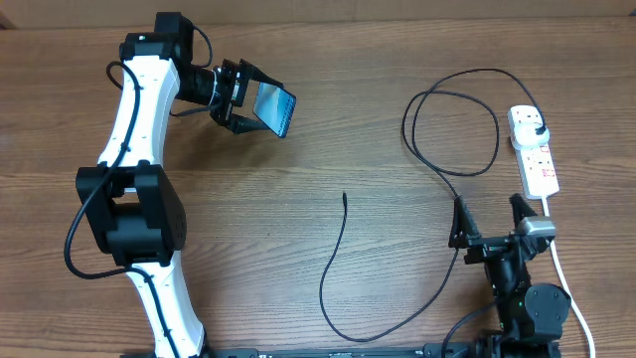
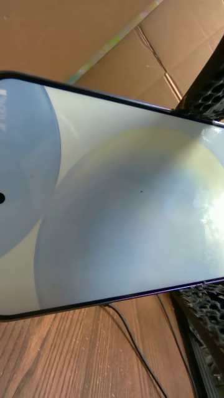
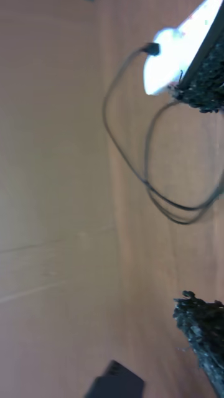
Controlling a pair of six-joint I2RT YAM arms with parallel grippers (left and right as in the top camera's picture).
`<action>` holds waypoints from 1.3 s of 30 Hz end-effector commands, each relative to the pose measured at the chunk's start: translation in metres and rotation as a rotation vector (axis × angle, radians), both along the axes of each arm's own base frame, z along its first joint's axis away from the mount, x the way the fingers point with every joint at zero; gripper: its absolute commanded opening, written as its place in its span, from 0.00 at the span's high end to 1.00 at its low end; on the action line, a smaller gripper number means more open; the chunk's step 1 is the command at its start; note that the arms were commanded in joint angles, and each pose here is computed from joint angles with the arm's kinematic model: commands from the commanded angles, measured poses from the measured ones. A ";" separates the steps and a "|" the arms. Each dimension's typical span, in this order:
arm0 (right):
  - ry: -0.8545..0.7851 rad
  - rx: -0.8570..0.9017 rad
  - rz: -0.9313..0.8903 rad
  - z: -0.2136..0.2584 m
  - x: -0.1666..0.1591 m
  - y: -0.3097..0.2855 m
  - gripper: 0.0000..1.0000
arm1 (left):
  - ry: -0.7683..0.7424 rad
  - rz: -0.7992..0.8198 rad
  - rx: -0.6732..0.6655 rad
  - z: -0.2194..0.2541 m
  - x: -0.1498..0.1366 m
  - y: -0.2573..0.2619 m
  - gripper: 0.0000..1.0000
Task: Plug charger to phone and switch on socket
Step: 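Rotate the phone with the left gripper and move right gripper toward center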
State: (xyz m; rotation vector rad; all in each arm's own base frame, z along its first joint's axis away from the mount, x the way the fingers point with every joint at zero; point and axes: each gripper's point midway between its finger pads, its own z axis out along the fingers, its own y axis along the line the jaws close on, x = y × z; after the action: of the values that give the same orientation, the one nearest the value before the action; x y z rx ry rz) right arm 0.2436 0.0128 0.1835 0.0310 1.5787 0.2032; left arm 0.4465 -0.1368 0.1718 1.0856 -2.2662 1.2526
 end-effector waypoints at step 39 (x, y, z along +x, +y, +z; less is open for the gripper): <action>0.979 0.270 0.383 0.018 0.098 0.057 0.00 | -0.051 -0.033 -0.040 0.015 0.001 -0.010 0.96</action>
State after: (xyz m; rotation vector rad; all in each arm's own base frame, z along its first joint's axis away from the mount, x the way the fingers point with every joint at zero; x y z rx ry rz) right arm 0.3365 0.0456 0.1944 0.0980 2.5376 0.5831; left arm 0.4460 -0.1368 0.1718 1.0830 -2.2667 1.2522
